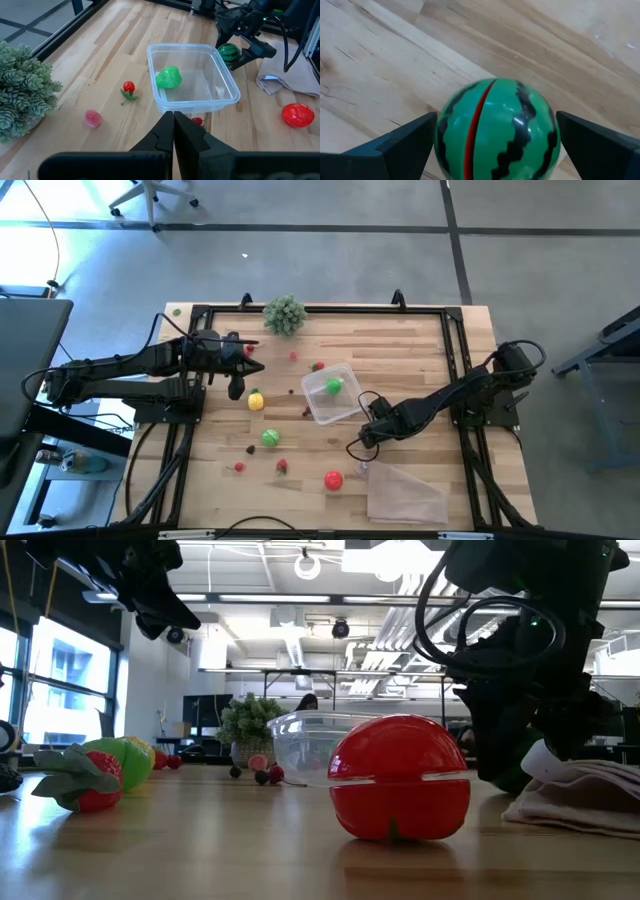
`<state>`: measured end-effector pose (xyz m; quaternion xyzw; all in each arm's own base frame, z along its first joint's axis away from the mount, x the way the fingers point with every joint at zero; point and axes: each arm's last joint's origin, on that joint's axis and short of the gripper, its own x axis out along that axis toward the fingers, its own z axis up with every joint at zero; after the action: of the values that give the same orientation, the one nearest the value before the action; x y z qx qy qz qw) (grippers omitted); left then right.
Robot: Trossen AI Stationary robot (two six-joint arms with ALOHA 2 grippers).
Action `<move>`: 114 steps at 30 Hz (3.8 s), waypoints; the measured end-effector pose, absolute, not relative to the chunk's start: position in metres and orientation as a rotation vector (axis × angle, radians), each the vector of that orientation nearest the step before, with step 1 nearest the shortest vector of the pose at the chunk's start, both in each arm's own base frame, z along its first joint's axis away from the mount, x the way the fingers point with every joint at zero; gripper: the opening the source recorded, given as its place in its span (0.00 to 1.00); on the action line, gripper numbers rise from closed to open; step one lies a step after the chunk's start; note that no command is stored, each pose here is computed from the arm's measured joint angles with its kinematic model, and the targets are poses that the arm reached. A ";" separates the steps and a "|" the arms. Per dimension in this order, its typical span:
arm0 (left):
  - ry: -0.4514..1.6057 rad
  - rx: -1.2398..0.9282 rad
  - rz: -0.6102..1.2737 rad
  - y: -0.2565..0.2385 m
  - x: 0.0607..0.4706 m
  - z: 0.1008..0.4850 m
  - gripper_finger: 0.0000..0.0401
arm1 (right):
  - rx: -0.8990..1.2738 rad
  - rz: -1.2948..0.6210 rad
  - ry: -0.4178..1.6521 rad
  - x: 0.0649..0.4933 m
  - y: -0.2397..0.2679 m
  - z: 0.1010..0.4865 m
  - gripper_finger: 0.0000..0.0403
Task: Pick and placing Produce into tupperware
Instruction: Put the green watermelon into the transparent bin
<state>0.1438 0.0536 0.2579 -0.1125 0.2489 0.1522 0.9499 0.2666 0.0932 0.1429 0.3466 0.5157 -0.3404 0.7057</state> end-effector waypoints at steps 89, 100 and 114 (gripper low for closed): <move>0.506 -0.229 0.309 0.054 0.144 0.258 0.00 | 0.303 -0.604 0.818 0.335 0.057 0.265 0.71; 0.507 -0.229 0.309 0.054 0.144 0.258 0.00 | 0.355 -0.446 1.058 0.374 0.011 0.201 0.71; 0.507 -0.229 0.309 0.054 0.144 0.258 0.00 | 0.342 -0.372 1.128 0.382 0.009 0.178 0.71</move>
<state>0.1438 0.0536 0.2579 -0.1126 0.2492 0.1521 0.9498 0.3820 0.0089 0.1782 0.1602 0.5287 -0.1746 0.8151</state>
